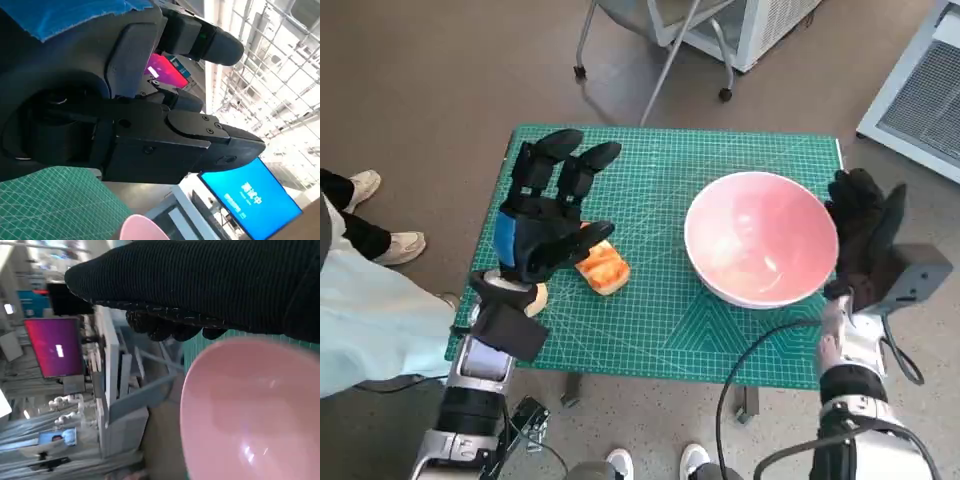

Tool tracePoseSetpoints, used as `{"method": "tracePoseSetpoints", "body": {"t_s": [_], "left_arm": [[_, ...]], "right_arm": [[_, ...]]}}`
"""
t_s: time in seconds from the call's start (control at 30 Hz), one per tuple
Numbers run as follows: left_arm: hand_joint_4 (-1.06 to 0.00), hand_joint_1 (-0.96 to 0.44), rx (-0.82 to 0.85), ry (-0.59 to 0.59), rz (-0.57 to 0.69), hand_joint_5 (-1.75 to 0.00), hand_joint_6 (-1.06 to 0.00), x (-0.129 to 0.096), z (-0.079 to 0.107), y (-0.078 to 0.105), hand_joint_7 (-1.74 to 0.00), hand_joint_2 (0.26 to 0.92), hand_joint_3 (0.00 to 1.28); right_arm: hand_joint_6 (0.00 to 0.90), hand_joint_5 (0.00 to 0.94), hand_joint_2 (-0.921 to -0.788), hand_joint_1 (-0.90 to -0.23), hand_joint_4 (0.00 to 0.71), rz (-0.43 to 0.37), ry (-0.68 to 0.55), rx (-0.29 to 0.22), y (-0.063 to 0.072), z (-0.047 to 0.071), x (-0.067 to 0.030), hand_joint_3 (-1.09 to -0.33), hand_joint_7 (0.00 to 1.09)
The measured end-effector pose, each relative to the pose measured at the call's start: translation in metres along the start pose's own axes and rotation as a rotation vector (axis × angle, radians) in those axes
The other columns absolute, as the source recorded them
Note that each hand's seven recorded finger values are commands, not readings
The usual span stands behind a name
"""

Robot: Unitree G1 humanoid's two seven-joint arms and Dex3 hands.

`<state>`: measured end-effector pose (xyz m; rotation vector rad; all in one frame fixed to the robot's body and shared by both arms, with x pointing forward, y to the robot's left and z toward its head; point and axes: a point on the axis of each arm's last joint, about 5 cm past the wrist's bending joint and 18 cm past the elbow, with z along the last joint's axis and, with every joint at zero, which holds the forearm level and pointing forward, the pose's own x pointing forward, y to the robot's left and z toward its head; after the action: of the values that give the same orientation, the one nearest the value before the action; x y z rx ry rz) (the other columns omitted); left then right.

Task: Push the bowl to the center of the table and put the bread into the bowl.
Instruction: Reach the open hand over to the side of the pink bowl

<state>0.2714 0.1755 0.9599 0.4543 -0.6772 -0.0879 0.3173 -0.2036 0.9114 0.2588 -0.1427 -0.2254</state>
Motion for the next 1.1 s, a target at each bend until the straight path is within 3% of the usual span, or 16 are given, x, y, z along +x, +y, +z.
{"method": "tracePoseSetpoints", "body": {"t_s": [0.27,0.6,1.1], "left_arm": [[-0.15,-0.08,0.028,0.017,0.010,-0.77,-0.20,-0.005,-0.003,0.005,-0.85,0.921,0.07],[-0.16,-0.09,0.057,-0.001,0.033,-0.76,-0.21,-0.008,0.002,0.011,-0.83,0.921,0.07],[-0.16,-0.09,0.082,0.033,0.039,-0.73,-0.21,-0.014,0.002,0.015,-0.82,0.921,0.07]], "right_arm": [[0.022,0.008,-0.921,-0.516,0.267,0.013,0.041,0.058,0.015,0.001,0.0049,-0.925,0.76],[0.000,0.002,-0.921,-0.505,0.236,0.028,0.077,0.197,0.034,0.002,0.0090,-0.892,0.81],[-0.001,0.010,-0.921,-0.464,0.247,0.066,0.121,0.260,0.063,0.007,0.0136,-0.892,0.83]]}}
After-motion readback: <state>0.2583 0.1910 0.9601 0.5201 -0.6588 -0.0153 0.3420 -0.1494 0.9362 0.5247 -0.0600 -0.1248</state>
